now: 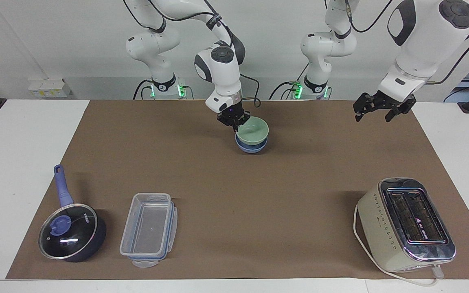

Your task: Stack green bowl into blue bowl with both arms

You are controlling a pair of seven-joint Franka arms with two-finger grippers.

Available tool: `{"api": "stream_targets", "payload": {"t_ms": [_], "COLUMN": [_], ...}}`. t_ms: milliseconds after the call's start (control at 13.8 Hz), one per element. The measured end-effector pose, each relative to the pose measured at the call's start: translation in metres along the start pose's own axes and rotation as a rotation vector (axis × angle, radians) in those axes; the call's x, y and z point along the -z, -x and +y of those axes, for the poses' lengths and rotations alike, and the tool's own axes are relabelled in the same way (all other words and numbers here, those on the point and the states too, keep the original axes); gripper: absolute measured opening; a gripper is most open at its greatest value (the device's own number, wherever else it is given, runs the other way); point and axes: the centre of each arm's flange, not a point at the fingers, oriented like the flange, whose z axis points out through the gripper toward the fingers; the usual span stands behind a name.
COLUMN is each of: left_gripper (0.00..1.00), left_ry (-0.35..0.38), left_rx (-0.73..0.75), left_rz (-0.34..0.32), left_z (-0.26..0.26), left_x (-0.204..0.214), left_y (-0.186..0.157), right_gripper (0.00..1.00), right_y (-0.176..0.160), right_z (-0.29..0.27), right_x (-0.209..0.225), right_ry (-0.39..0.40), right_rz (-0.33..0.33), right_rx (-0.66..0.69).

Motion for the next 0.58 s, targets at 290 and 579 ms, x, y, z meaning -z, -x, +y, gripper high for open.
{"api": "stream_targets", "payload": {"t_ms": [290,579], "left_gripper": [1.0,1.0], "left_ry": [0.0,0.0], "left_rx": [0.0,0.0], "left_rz": [0.0,0.0], "left_z": [0.0,0.0], "left_x": [0.0,0.0], "left_y": [0.0,0.0], "right_gripper": [0.04,0.21], "right_y": [-0.002,-0.002], "right_z": [0.0,-0.001], "right_x": [-0.016,-0.015], "right_ry": [-0.002,-0.003], "right_rz": [0.002,0.003], "right_rx": [-0.001,-0.001]}}
